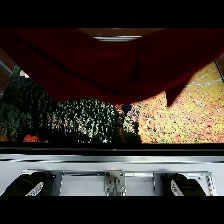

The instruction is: Fold the shirts.

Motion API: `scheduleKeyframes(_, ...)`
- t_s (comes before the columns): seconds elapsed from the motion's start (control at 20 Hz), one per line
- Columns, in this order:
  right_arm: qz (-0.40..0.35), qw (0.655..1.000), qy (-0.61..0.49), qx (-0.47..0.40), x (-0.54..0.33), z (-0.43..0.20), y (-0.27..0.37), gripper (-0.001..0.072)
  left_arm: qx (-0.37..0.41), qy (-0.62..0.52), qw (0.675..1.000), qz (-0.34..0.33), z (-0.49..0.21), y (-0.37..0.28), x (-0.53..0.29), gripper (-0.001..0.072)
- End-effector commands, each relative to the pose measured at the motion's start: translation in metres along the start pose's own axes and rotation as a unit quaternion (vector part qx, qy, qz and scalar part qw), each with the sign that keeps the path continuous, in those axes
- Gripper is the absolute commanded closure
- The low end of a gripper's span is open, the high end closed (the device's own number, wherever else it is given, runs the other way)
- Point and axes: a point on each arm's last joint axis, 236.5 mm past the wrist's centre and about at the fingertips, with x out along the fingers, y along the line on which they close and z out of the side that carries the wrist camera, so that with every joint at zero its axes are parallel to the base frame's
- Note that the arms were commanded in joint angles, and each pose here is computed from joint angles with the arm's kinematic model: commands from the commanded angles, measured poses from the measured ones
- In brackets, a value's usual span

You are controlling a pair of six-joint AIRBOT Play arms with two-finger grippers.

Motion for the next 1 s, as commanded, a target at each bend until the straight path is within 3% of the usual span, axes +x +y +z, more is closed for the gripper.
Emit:
scheduleKeyframes(0.0, -0.026, 0.998, 0.063, 0.004, -0.029, -0.026, -0.008, 0.0644, -0.008, 0.144, 0.986, 0.083, -0.065, 0.034, -0.022, 0.067)
scheduleKeyframes(0.1, -0.005, 0.978, 0.204, 0.049, -0.034, -0.093, 0.004, 0.0644, -0.032, 0.24, 0.963, 0.116, -0.119, 0.052, -0.03, 0.067)
scheduleKeyframes(0.2, 0.006, 0.936, 0.344, 0.073, -0.041, -0.164, 0.015, 0.0644, -0.084, 0.324, 0.932, 0.139, -0.178, 0.063, -0.036, 0.0669)
scheduleKeyframes(0.35, -0.012, 0.892, 0.445, 0.077, -0.034, -0.248, 0.013, 0.0644, -0.152, 0.432, 0.872, 0.175, -0.274, 0.08, -0.047, 0.0669)
scheduleKeyframes(0.5, -0.029, 0.899, 0.432, 0.069, 0.013, -0.314, 0.01, 0.0644, -0.213, 0.456, 0.838, 0.212, -0.352, 0.1, -0.04, 0.067)
scheduleKeyframes(0.95, -0.055, 0.907, 0.364, 0.206, 0.193, -0.454, 0.025, 0.0644, -0.363, 0.335, 0.824, 0.277, -0.436, 0.203, 0.073, 0.0669)
